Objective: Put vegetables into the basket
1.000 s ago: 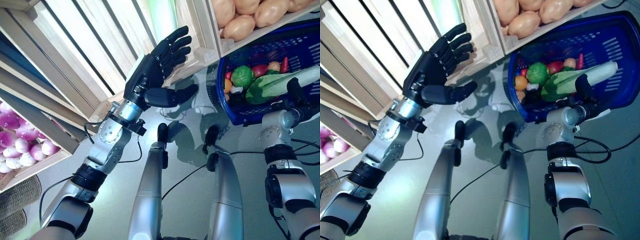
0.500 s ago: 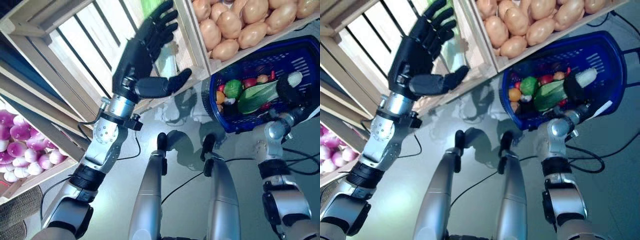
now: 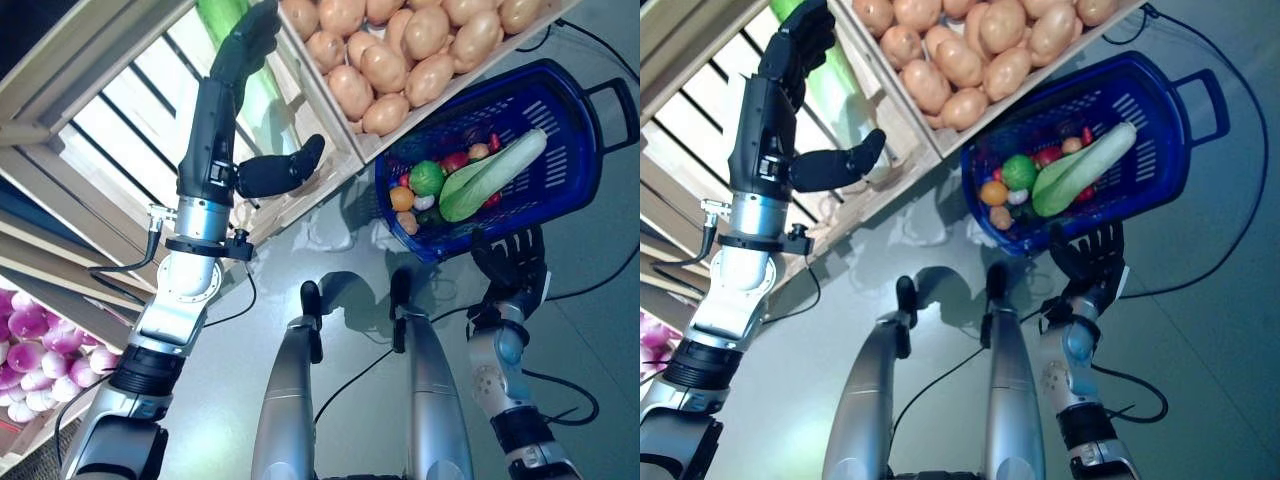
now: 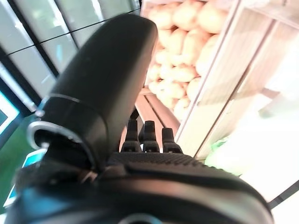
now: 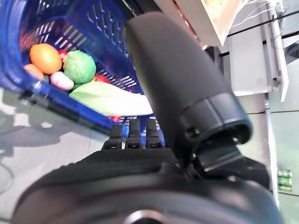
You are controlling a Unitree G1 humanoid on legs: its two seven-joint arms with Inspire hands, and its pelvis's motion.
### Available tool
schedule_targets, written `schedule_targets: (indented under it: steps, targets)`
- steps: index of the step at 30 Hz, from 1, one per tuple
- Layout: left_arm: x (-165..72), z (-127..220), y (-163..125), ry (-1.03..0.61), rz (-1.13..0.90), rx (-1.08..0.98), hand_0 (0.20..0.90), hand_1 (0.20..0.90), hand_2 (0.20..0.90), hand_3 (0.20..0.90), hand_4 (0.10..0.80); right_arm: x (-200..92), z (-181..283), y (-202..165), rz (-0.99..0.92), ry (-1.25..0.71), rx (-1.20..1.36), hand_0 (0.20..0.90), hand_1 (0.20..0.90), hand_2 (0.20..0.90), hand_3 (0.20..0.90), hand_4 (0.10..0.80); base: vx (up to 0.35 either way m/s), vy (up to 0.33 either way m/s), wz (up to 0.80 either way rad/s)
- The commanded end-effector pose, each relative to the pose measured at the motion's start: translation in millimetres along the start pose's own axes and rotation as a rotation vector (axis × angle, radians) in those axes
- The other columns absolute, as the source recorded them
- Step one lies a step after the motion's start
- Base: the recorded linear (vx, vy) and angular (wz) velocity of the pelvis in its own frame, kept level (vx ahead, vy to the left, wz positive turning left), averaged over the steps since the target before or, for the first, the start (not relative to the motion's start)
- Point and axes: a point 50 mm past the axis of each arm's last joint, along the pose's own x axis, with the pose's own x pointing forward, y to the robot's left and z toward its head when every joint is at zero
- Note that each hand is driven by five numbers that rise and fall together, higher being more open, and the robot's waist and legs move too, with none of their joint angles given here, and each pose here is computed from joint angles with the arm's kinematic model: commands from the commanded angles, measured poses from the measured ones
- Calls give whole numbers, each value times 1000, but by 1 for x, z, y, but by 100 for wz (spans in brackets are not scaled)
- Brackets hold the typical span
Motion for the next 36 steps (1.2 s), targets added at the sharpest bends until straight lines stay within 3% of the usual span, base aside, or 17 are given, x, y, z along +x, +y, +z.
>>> schedule_targets:
  steps: [1,10,15,25,36]
  targets:
    - [21,36,27,-182,33,147,900,900,900,900,800,0,37,25,158,-168,96,900,900,900,900,800,24,21,-4]
    - [27,5,62,27,-35,493,900,900,900,900,800,7,45,6,151,-191,-25,900,900,900,900,800,32,82,-4]
    - [18,0,81,64,103,451,900,900,900,900,800,6,50,-2,161,-217,-56,900,900,900,900,800,24,59,0]
    - [0,-15,76,100,200,466,900,900,900,900,800,3,47,2,166,-224,-59,900,900,900,900,800,-4,8,6]
    - [5,-25,102,128,74,951,900,900,900,900,800,8,56,2,196,-239,-80,900,900,900,900,800,-4,10,0]
